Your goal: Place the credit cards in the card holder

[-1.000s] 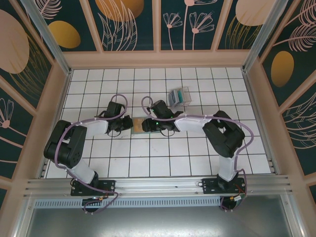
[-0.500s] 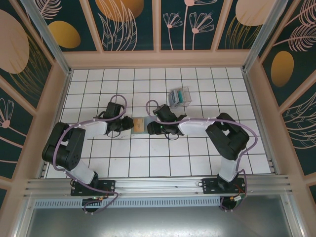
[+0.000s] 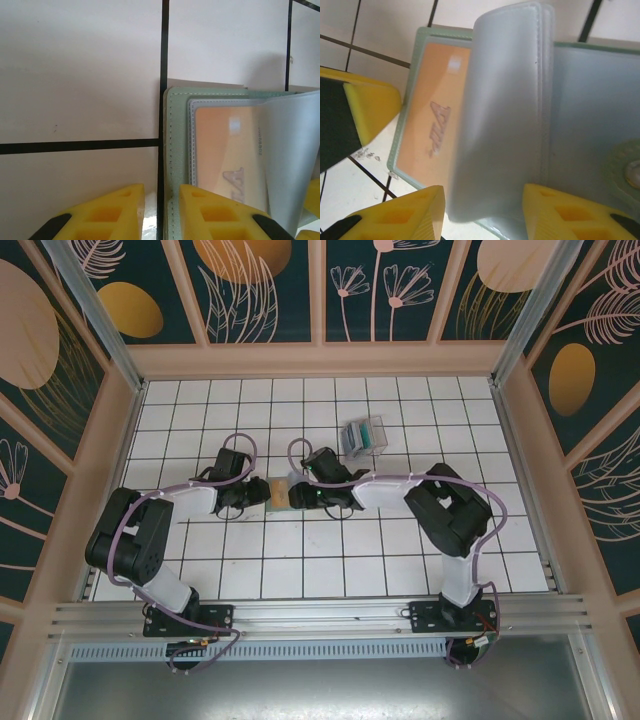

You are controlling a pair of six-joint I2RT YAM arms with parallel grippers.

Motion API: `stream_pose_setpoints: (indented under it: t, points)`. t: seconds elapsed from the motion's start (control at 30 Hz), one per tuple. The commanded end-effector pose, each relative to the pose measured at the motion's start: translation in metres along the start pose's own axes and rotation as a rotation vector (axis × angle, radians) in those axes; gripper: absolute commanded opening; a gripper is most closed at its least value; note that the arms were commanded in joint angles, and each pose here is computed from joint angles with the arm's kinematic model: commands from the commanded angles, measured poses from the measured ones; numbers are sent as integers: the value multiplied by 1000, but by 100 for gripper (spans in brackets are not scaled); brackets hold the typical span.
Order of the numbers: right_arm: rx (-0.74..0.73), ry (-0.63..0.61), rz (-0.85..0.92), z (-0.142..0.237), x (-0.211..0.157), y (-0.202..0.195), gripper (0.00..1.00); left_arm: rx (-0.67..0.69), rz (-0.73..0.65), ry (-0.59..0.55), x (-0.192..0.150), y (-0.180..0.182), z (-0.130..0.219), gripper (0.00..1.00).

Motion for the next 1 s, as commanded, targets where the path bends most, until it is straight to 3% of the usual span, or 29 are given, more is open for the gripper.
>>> stream_pose_setpoints:
  t: [0.0, 0.57, 0.7, 0.83, 0.97]
  points:
    - [53, 24, -12, -12, 3, 9, 45, -17, -4, -2, 0, -3, 0, 26]
    - [439, 45, 71, -14, 20, 46, 46, -60, 4, -111, 22, -17, 26, 34]
    - [438, 20, 56, -12, 26, 37, 46, -92, -18, -98, 25, -21, 22, 38]
    - [427, -32, 37, 5, 34, 31, 46, -37, -37, -110, 30, -17, 16, 42]
    - [244, -55, -28, 26, 35, 23, 47, 31, -39, -151, 38, -14, 15, 56]
Point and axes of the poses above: each hand's point on the last joint's axis, 136 mm out from that joint toward the fingers, its own z axis back along the fingers, its own y axis along the line the jaws close on, x = y × z, the point moved 9 cm from there along z, back along the fingers, and after that the axes turned 3 degrees about z, right-handed, at the moved point
